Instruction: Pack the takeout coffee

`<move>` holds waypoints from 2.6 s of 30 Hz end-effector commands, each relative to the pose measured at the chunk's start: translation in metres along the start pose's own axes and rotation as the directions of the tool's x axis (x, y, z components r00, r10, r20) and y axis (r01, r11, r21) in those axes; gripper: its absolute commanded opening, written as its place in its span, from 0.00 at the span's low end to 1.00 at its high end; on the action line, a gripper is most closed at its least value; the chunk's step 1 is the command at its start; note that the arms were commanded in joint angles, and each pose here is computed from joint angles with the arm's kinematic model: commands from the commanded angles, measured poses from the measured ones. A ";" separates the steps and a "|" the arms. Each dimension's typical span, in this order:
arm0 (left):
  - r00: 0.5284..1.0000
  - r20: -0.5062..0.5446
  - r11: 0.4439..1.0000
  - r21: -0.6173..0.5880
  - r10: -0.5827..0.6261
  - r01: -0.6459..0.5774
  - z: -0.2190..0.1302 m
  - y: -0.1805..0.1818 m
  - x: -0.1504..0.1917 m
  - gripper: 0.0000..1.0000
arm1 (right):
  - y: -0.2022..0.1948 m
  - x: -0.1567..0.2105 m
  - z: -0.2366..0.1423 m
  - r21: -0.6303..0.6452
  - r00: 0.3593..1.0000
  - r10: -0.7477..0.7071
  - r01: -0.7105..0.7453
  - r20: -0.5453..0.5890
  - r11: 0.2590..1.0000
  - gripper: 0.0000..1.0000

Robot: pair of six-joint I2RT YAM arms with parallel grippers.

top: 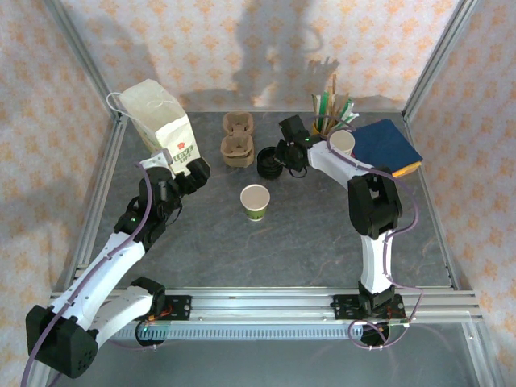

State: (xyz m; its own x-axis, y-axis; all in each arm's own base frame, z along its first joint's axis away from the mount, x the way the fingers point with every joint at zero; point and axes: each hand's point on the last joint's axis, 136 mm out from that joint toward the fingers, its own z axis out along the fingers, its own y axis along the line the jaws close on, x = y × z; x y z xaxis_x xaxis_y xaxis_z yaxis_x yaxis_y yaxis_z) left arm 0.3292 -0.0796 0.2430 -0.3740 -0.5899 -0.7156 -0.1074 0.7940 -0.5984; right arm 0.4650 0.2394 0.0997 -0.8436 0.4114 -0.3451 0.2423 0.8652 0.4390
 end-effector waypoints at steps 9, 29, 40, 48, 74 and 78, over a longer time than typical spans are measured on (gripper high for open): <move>1.000 0.025 1.000 -0.010 0.017 -0.017 -0.009 -0.001 -0.007 0.99 | 0.018 -0.028 -0.047 -0.021 0.994 -0.046 0.048 0.102 0.999 0.06; 0.975 -0.218 0.940 0.338 0.032 0.045 -0.017 -0.112 -0.019 0.98 | 0.074 -0.011 -0.201 -0.358 0.946 -0.174 0.268 0.272 0.894 0.00; 0.898 -0.419 0.823 0.552 0.136 0.133 -0.018 -0.175 0.012 0.91 | 0.093 0.046 -0.248 -0.456 0.912 -0.269 0.391 0.311 0.799 0.00; 0.854 -0.481 0.795 0.589 0.199 0.147 -0.014 -0.190 0.043 0.64 | 0.090 0.066 -0.244 -0.491 0.916 -0.280 0.391 0.286 0.778 0.00; 0.857 -0.488 0.758 0.618 0.164 0.207 -0.022 -0.192 0.047 0.08 | 0.062 0.045 -0.289 -0.337 0.810 -0.311 0.511 0.497 0.791 0.47; 0.863 -0.478 0.769 0.610 0.163 0.193 -0.026 -0.189 0.044 0.08 | 0.047 0.030 -0.321 -0.228 0.693 -0.330 0.583 0.641 0.780 0.63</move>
State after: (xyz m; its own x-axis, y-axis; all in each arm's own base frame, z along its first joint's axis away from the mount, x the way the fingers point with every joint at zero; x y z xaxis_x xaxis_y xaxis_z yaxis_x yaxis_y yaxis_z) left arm 0.3155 -0.2559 0.3174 -0.8064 -0.2990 -0.5102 0.3672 0.4230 -0.8284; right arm 0.2941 0.2341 0.3475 -0.5313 0.1843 -0.8269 -0.4397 0.7743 0.4551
